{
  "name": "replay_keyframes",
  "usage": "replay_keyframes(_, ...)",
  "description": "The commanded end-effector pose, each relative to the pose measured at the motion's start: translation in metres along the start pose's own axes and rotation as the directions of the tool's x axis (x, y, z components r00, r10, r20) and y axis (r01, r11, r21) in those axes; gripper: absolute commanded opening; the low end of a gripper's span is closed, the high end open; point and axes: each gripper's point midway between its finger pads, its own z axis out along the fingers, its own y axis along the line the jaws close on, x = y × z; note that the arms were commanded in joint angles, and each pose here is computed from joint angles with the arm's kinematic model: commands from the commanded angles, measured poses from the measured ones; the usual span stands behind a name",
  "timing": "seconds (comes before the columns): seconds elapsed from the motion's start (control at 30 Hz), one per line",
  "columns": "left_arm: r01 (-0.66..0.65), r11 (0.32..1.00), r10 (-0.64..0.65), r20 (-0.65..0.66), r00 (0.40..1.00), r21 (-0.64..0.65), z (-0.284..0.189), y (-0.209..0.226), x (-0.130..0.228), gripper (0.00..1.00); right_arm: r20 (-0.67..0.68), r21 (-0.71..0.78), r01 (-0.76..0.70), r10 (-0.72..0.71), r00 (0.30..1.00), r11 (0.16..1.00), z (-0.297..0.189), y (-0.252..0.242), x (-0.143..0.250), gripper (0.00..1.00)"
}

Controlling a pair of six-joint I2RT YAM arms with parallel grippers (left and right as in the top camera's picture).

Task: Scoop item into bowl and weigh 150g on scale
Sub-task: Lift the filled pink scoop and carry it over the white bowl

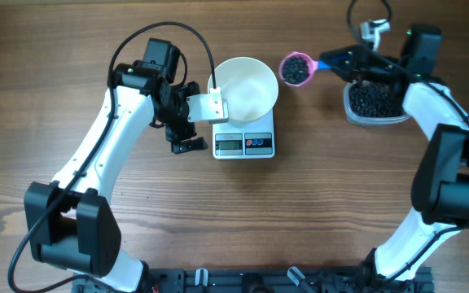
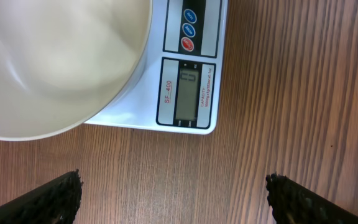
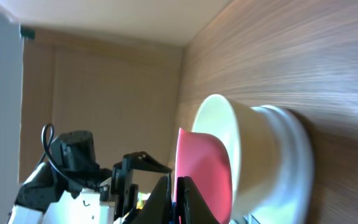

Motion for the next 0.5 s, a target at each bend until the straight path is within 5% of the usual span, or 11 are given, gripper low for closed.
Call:
replay_keyframes(0.0, -0.017, 1.000, 0.017, 0.015, 1.000, -0.009, -0.005, 0.000, -0.002, 1.00, -0.071, -0.053, -0.026, 0.022, 0.997, 0.998, 0.025, 0.022, 0.009, 0.04)
replay_keyframes(0.47, -0.017, 1.000, 0.018, 0.015, 1.000, -0.009, -0.005, 0.000, -0.002, 1.00, -0.112, -0.113, 0.264, -0.276, 0.955, 0.958, 0.082, 0.048, 0.032, 0.05)
